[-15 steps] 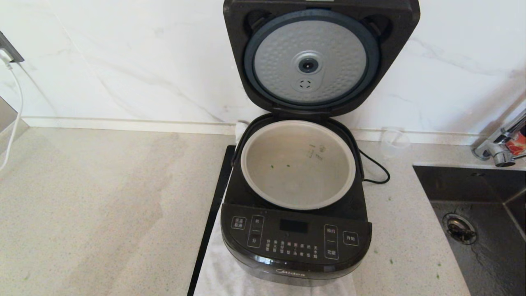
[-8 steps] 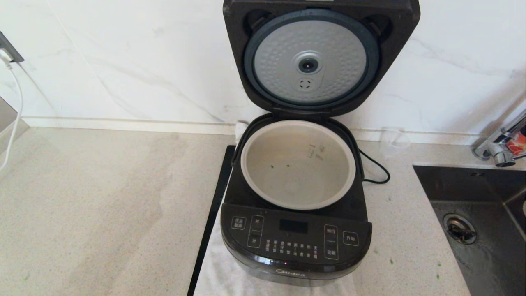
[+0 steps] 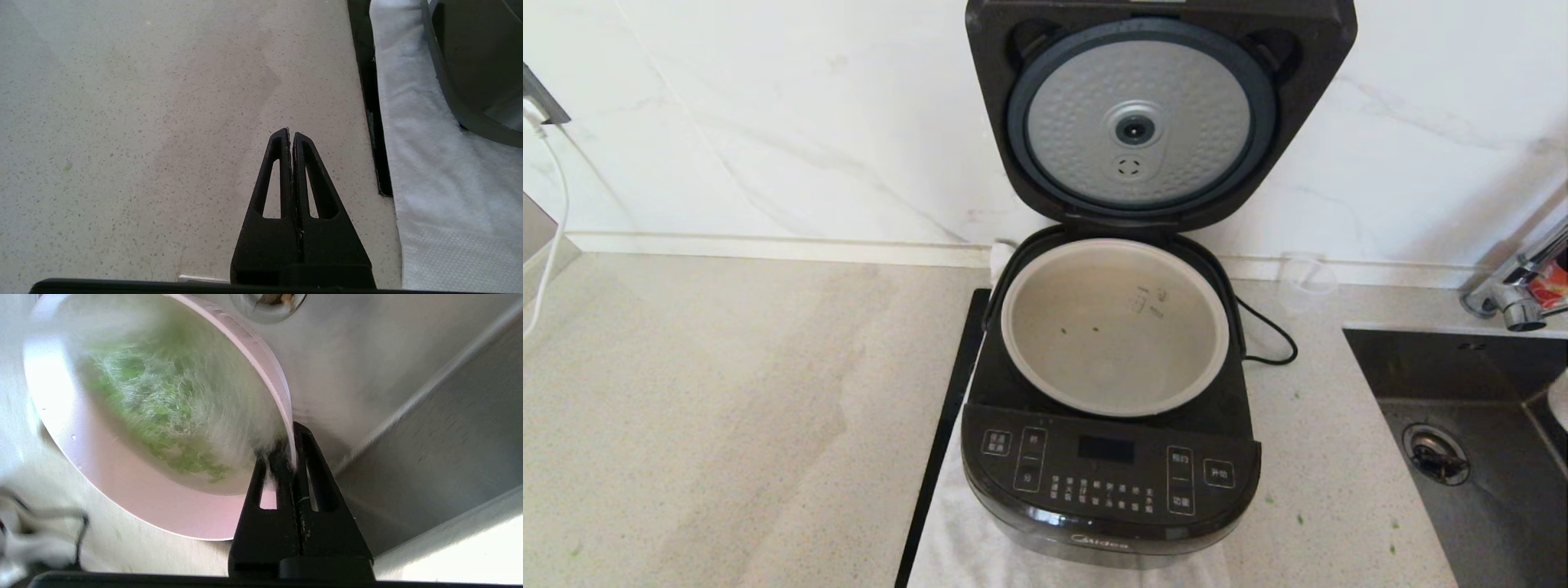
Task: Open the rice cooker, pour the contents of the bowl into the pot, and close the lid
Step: Fill a bowl with water from the tap, then pour the water from the bowl into the rice cooker
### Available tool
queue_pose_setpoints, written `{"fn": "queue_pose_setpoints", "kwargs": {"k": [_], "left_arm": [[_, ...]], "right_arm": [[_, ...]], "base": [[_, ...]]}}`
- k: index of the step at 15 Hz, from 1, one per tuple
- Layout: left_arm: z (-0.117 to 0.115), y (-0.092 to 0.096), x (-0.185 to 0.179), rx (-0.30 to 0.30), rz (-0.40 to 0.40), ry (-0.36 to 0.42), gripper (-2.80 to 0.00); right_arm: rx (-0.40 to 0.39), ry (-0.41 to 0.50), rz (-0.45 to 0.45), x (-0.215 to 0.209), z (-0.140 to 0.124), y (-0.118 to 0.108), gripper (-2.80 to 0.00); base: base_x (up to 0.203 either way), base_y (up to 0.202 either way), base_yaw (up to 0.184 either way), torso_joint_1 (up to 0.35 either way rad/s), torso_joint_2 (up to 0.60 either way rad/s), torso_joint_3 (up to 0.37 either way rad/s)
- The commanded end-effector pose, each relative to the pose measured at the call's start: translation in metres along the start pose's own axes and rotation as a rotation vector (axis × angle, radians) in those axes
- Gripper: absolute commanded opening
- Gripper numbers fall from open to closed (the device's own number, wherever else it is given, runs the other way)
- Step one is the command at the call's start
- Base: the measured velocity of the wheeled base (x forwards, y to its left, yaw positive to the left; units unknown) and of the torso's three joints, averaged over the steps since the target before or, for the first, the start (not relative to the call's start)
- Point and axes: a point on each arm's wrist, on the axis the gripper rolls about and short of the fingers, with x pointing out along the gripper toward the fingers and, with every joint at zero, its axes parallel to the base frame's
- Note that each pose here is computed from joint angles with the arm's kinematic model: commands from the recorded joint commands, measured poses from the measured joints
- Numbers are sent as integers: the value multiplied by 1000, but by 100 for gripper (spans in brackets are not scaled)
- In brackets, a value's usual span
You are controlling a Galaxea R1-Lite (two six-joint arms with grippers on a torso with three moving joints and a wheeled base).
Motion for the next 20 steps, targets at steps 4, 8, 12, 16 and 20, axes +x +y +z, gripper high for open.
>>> {"fn": "queue_pose_setpoints", "kwargs": {"k": [4, 8, 12, 16, 20], "left_arm": [[0, 0, 0, 0, 0, 0, -280], [0, 0, 0, 0, 0, 0, -280], [0, 0, 0, 0, 0, 0, -280], [0, 0, 0, 0, 0, 0, -280], [0, 0, 0, 0, 0, 0, -280]], "right_arm": [[-230, 58, 69, -28, -68, 77, -280], [-391, 128, 94, -45, -123, 127, -280], [-522, 147, 114, -61, -169, 162, -280], [-638, 135, 130, -79, -211, 189, -280], [-691, 148, 188, -109, -237, 214, -280]], "base": [[0, 0, 0, 0, 0, 0], [0, 0, 0, 0, 0, 0], [0, 0, 0, 0, 0, 0], [0, 0, 0, 0, 0, 0], [0, 0, 0, 0, 0, 0]]}}
